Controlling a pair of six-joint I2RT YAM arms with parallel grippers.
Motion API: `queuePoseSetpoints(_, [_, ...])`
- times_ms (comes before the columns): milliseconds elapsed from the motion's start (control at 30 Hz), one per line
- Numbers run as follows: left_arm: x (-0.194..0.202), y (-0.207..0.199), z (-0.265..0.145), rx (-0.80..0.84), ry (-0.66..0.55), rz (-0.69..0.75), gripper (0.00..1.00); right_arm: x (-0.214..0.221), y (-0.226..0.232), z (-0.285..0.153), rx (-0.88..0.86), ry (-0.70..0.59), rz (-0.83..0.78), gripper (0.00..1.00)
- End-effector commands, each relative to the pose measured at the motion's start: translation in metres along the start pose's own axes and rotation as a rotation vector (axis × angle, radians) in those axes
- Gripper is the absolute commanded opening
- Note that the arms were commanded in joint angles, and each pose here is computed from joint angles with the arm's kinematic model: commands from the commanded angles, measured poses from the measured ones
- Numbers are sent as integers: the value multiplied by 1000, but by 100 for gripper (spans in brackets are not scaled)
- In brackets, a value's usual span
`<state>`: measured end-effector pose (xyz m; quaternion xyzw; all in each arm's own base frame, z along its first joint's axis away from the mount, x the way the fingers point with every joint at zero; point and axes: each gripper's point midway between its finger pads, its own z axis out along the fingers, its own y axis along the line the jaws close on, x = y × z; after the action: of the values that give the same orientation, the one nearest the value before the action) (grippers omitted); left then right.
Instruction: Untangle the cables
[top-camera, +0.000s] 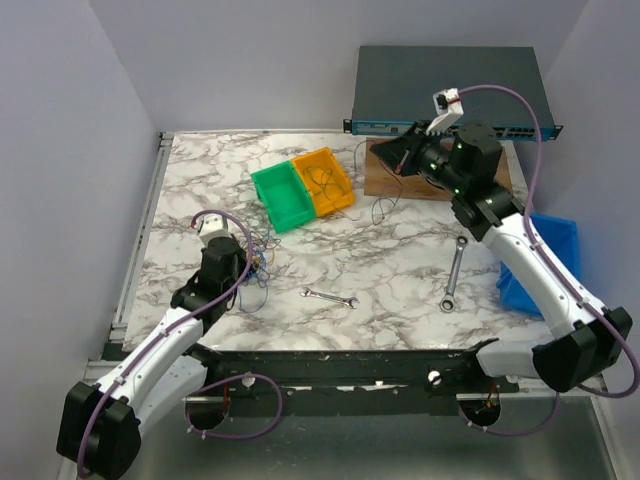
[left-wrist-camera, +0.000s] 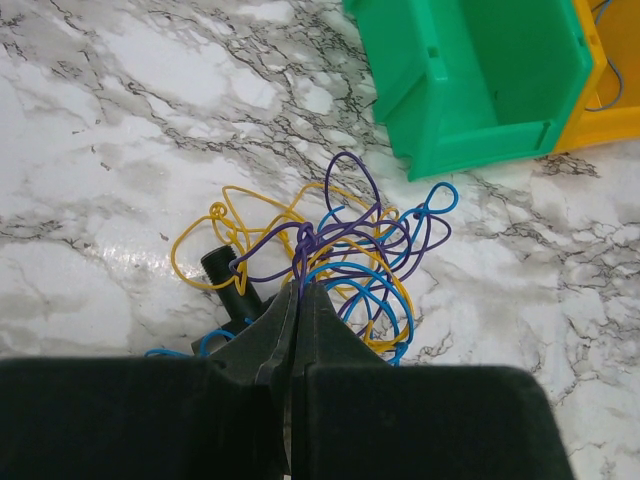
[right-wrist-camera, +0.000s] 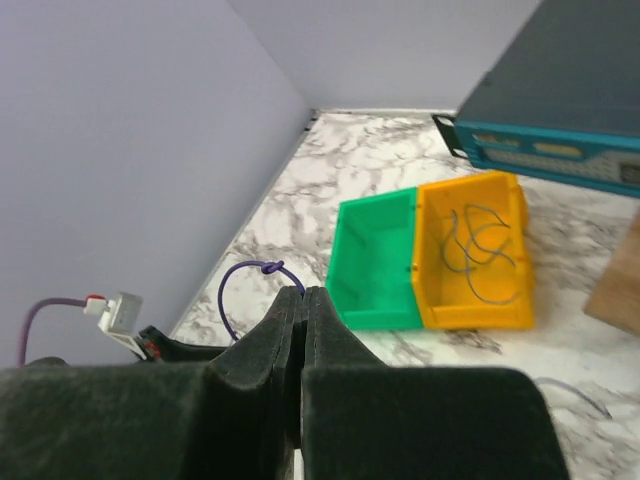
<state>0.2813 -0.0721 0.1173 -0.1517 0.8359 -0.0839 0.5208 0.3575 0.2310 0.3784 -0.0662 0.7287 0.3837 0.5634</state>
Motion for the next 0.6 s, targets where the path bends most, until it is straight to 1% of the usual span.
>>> queuePoseSetpoints(0, [-10,-7,0,25,-21,2,1,-12,38,28,-178,-19,37,1])
queuePoseSetpoints(367, [-7,-10,2,31,-5,1,2,10,75,107,-281,-21,35,1])
queuePoseSetpoints(567, [-7,-8,2,26,-7,0,2,19,95,153,-336,-51,72,1])
